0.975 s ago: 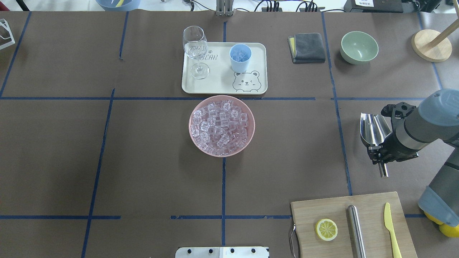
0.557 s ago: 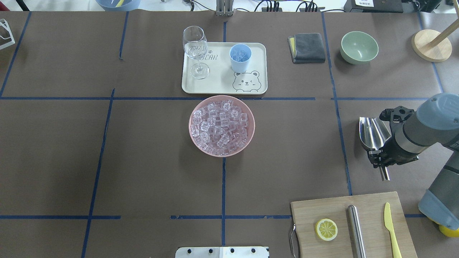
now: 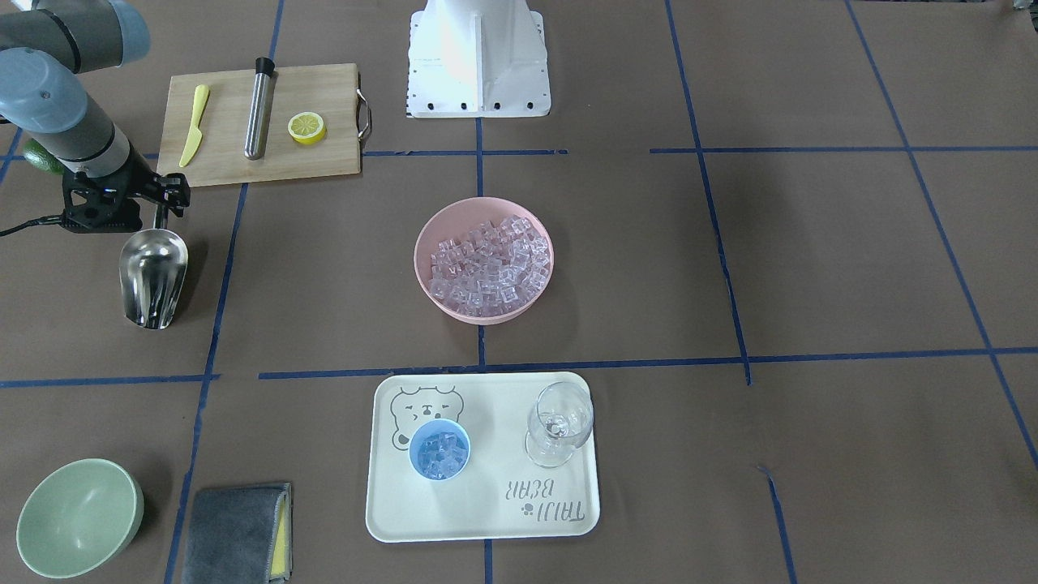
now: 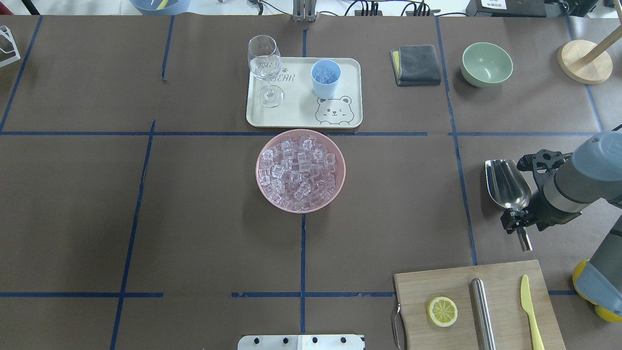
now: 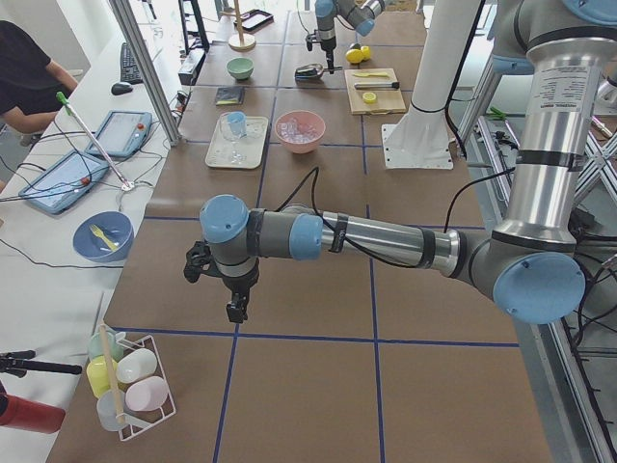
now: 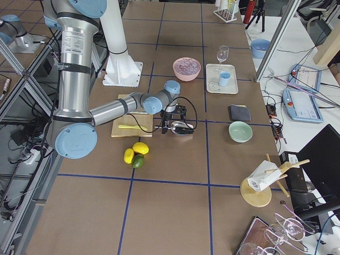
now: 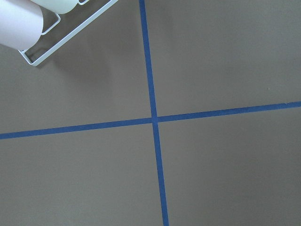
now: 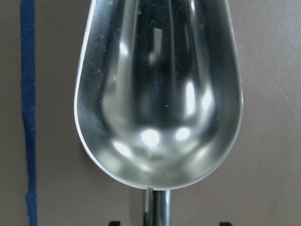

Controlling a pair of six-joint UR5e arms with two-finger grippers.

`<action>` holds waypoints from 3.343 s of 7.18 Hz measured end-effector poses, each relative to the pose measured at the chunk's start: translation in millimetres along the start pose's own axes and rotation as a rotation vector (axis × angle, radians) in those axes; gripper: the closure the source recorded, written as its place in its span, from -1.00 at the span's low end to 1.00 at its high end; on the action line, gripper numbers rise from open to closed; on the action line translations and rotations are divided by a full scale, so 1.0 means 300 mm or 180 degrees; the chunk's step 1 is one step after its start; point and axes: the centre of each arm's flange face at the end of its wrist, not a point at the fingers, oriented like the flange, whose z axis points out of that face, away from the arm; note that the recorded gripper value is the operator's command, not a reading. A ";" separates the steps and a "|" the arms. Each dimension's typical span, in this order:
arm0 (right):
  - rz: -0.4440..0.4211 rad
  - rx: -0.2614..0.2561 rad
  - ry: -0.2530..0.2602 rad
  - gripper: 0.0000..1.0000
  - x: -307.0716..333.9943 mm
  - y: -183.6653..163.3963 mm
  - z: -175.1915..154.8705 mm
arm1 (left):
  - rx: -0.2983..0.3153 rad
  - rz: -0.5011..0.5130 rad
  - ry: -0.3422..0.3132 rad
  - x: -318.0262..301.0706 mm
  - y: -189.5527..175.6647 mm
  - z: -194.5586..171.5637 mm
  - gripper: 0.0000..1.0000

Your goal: Put ice in cup with scoop

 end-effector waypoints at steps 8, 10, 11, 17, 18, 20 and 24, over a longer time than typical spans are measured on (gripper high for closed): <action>-0.0319 0.0701 -0.0256 -1.00 0.424 -0.185 -0.424 | -0.0039 -0.0006 0.0018 -0.026 0.028 0.027 -1.00; -0.0533 0.0733 -0.0360 -1.00 0.697 -0.181 -0.459 | -0.0101 -0.0067 0.0036 -0.068 0.110 0.076 -1.00; -0.0565 0.0739 -0.0410 -1.00 0.831 -0.177 -0.450 | -0.0117 -0.0087 0.0039 -0.079 0.135 0.089 -1.00; -0.0315 0.0709 -0.0457 -1.00 1.253 -0.101 -0.354 | -0.0145 -0.0135 0.0038 -0.095 0.155 0.107 -1.00; -0.0292 0.0704 -0.0477 -1.00 1.251 -0.097 -0.358 | -0.0151 -0.0142 0.0038 -0.098 0.156 0.109 -1.00; -0.0190 0.0606 -0.0668 -1.00 1.210 -0.085 -0.391 | -0.0157 -0.0147 0.0038 -0.100 0.155 0.112 -1.00; -0.0111 0.0533 -0.0771 -1.00 1.172 -0.089 -0.436 | -0.0162 -0.0150 0.0039 -0.100 0.154 0.114 -1.00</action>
